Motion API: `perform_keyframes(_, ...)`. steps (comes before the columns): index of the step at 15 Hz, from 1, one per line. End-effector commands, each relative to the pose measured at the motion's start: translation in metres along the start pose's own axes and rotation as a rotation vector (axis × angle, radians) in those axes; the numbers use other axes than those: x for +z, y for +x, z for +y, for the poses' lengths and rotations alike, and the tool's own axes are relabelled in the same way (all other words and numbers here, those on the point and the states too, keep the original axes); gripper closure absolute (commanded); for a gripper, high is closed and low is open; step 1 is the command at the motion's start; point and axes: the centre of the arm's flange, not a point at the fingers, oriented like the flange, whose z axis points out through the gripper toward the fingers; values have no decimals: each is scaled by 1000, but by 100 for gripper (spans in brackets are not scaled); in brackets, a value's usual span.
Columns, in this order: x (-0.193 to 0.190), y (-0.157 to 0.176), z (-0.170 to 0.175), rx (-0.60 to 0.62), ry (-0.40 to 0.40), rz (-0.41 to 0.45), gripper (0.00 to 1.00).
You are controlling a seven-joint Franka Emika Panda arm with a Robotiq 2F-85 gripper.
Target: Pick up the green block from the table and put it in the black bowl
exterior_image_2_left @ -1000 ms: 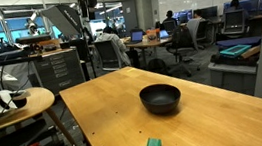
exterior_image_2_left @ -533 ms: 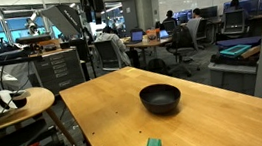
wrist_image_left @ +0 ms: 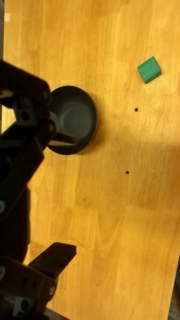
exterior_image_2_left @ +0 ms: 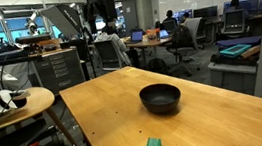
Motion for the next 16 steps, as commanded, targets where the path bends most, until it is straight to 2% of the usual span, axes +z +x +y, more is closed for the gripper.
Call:
perform_keyframes(1,8,-19,25,-92,-34,38,0)
perform_keyframes(9,58,-54,74,-155,-115,61,0)
perform_keyframes(16,105,-85,111,-175,-116,87,0)
